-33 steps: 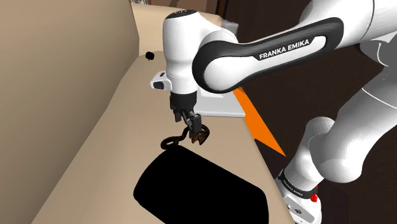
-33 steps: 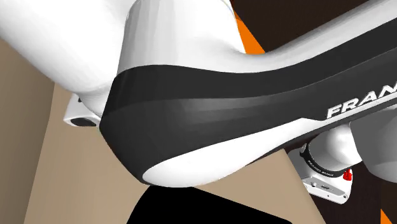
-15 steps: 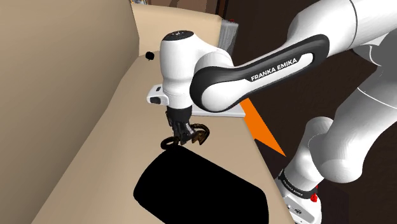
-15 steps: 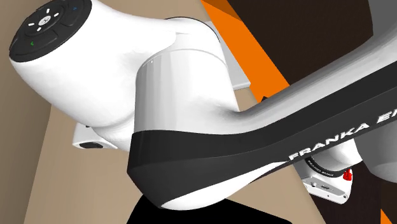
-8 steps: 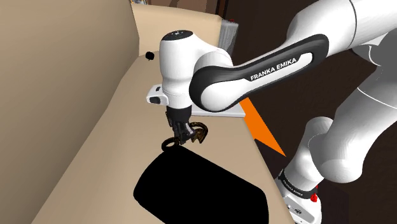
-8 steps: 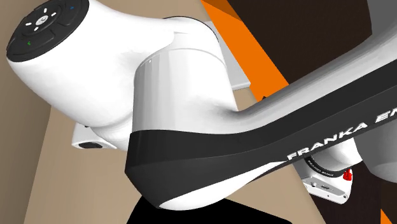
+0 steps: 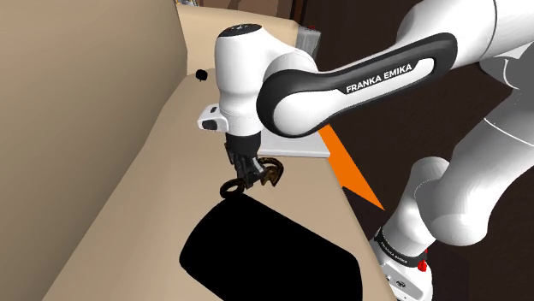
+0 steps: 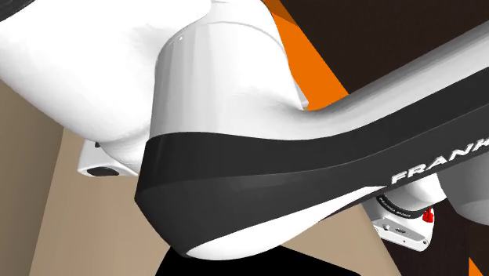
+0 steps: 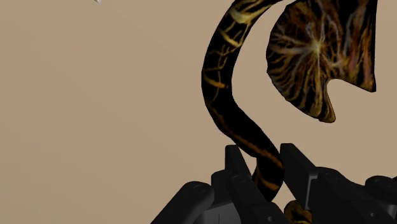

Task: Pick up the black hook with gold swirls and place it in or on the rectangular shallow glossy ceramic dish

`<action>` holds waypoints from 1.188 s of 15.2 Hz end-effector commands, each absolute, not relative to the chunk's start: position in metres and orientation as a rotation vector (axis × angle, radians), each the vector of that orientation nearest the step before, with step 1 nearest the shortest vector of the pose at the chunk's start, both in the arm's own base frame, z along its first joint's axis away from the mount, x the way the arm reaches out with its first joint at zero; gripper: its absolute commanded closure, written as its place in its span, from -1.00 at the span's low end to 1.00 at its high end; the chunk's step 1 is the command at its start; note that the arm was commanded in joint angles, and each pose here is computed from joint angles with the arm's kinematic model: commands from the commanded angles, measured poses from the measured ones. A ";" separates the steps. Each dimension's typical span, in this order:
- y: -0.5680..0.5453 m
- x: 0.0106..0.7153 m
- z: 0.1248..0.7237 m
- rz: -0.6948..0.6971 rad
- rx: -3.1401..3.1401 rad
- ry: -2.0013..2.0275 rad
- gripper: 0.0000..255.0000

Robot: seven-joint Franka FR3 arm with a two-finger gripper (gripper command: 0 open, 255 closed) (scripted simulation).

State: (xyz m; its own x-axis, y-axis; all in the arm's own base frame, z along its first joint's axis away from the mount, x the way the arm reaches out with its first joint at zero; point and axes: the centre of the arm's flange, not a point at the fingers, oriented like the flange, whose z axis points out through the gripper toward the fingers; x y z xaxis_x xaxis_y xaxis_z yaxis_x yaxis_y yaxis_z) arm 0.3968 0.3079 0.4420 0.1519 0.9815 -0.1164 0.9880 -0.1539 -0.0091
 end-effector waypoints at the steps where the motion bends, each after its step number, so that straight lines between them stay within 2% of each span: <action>1: 0.309 0.396 0.453 -0.145 2.331 1.997 1.00; 18: 0.309 0.396 0.543 -0.145 2.331 1.997 1.00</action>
State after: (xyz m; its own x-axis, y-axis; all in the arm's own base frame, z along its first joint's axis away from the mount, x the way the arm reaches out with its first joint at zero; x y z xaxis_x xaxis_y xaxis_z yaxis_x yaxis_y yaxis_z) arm 0.3960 0.3083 0.5376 0.1516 0.9816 -0.1160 0.9881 -0.1536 -0.0086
